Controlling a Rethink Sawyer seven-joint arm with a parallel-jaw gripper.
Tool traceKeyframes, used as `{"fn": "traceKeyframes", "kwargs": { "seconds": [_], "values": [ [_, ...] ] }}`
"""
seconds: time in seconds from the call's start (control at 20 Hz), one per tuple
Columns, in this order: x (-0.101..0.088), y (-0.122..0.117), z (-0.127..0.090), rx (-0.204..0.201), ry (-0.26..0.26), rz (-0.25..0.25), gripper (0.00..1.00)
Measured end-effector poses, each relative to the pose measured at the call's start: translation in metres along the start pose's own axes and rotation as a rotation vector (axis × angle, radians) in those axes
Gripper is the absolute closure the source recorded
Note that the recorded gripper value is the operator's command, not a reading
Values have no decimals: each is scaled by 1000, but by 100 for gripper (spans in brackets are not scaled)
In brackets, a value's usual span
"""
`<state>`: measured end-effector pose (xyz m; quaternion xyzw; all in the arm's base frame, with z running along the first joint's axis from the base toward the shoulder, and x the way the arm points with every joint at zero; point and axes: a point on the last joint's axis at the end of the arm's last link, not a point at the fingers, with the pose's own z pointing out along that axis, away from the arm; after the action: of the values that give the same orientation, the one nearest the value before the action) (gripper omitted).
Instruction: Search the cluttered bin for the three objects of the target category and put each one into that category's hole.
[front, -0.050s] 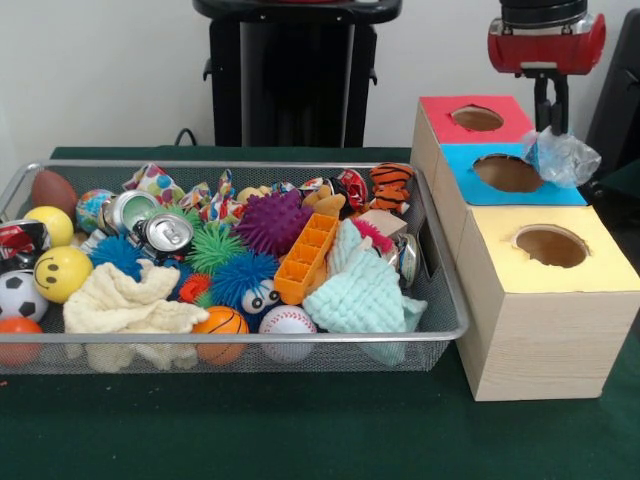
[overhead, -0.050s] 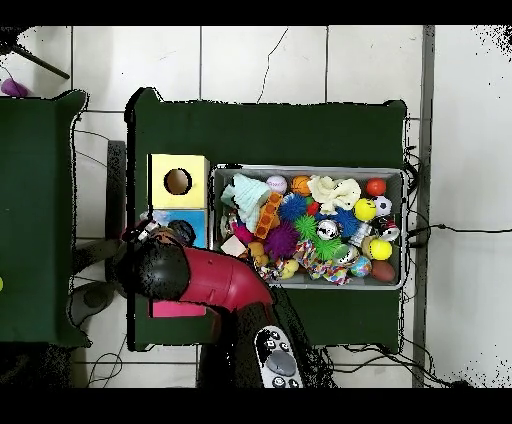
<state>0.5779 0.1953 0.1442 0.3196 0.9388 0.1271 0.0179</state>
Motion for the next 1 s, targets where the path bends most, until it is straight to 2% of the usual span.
{"fn": "traceKeyframes", "kwargs": {
  "seconds": [0.3, 0.55, 1.0],
  "values": [
    [-10, 5, -22, -21, -34, -1, 100],
    [-18, 4, -39, -26, -32, 8, 100],
    [-19, 2, -46, -24, -23, 12, 100]
  ]
}}
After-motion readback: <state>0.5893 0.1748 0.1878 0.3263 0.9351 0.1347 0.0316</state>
